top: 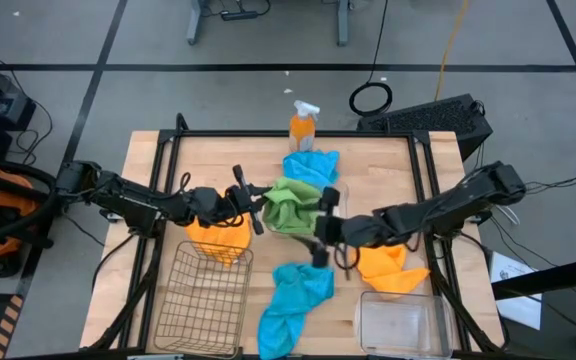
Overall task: Sort microfiber towel by color & place in baskets
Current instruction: Put the green towel into the top transparent bin
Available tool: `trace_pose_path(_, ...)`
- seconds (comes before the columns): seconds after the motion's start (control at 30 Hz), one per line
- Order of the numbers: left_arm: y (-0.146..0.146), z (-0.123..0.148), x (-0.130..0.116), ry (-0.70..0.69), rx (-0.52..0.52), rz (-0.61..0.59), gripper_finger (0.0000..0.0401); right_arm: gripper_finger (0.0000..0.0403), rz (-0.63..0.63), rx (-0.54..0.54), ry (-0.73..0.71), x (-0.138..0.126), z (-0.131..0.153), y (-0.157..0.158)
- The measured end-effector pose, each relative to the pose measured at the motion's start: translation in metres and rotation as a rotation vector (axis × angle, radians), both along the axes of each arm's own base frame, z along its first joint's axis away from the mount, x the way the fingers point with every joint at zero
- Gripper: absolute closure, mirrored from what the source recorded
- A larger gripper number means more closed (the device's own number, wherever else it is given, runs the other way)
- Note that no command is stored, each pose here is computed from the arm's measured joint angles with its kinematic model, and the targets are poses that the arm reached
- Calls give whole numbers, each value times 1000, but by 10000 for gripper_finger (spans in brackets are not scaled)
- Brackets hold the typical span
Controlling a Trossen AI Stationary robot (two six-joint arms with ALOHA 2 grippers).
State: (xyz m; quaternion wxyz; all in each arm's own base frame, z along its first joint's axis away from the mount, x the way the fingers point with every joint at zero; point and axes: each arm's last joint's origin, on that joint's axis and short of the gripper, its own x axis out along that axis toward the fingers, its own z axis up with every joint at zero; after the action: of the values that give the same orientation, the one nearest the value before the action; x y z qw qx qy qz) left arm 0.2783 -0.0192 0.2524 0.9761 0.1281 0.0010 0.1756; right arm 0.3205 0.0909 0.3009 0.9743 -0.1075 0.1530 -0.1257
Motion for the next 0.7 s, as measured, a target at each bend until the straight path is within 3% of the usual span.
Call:
trace_pose_path(0.07, 2, 0, 0, -2, -7, 37, 392, 111, -71, -23, -16, 7, -6, 1)
trace_pose_path(0.2, 9, 0, -1, -3, -13, 120, 392, 141, -65, -47, -7, 11, -13, 4)
trace_pose_path(0.47, 14, 14, -2, -163, -53, 123, 392, 207, -137, -8, -25, 34, -36, -8)
trace_pose_path(0.7, 16, 15, -2, -176, -54, 109, 392, 220, -171, 19, -161, 48, -35, -18)
